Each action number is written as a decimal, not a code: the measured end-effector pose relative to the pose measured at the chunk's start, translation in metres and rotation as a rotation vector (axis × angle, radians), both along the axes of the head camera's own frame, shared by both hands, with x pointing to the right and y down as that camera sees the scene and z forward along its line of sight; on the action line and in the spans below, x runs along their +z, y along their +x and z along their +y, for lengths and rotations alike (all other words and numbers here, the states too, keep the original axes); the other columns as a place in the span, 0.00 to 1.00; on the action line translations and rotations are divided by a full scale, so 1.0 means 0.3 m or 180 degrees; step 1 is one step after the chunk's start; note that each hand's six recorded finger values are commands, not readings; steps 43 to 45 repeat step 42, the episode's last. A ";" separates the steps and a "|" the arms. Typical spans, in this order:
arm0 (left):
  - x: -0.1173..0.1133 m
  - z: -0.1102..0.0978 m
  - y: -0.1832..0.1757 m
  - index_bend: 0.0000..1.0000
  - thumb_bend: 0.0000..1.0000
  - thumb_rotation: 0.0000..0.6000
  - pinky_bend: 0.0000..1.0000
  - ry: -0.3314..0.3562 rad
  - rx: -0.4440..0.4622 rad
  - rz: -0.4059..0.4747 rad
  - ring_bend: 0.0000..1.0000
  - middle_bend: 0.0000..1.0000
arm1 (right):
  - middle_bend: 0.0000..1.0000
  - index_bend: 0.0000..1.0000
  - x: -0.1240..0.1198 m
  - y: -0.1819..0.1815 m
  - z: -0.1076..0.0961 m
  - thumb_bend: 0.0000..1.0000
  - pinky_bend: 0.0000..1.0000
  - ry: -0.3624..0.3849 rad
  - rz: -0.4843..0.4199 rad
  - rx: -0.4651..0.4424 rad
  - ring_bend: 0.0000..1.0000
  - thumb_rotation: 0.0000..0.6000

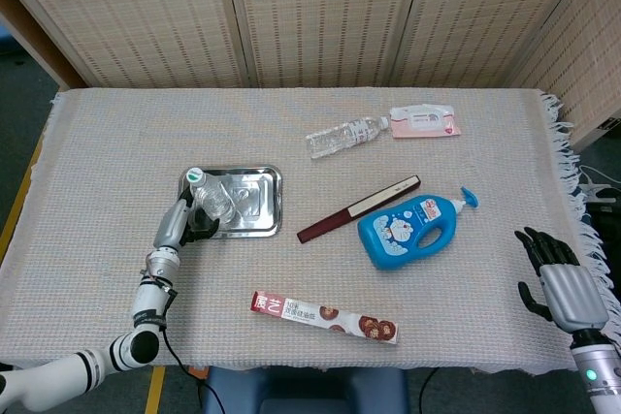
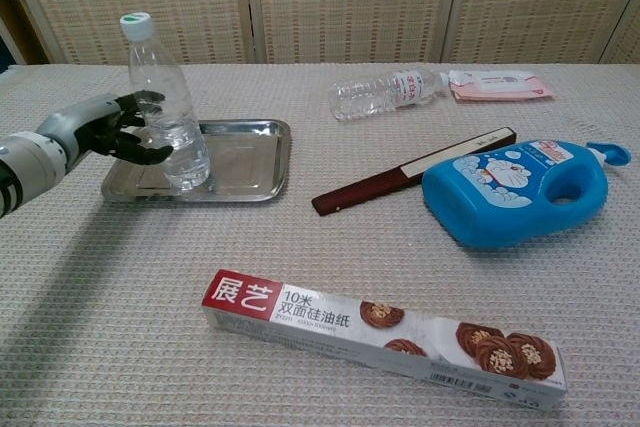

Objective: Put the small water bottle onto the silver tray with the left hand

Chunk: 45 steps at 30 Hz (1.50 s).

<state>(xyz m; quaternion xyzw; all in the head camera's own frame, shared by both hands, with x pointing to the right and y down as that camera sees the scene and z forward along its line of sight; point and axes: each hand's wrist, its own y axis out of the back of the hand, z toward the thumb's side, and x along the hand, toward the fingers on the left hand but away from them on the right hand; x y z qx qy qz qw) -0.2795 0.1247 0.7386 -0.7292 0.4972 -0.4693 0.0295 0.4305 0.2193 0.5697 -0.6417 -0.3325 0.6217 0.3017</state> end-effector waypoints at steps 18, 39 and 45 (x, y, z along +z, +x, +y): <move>-0.106 0.009 -0.242 0.00 0.42 1.00 0.10 0.0432 0.0833 -0.1449 0.00 0.00 | 0.00 0.00 0.004 -0.001 0.004 0.24 0.09 -0.0020 0.0026 -0.0016 0.00 1.00; -0.372 0.193 -0.491 0.14 0.42 1.00 0.20 0.0697 0.1939 -0.2228 0.10 0.16 | 0.00 0.00 0.032 0.001 0.003 0.25 0.09 -0.0083 0.0107 -0.0004 0.00 1.00; -0.383 0.213 -0.513 0.14 0.42 1.00 0.20 0.0687 0.1935 -0.2386 0.10 0.16 | 0.00 0.00 0.030 0.003 0.002 0.25 0.09 -0.0073 0.0106 0.0003 0.00 1.00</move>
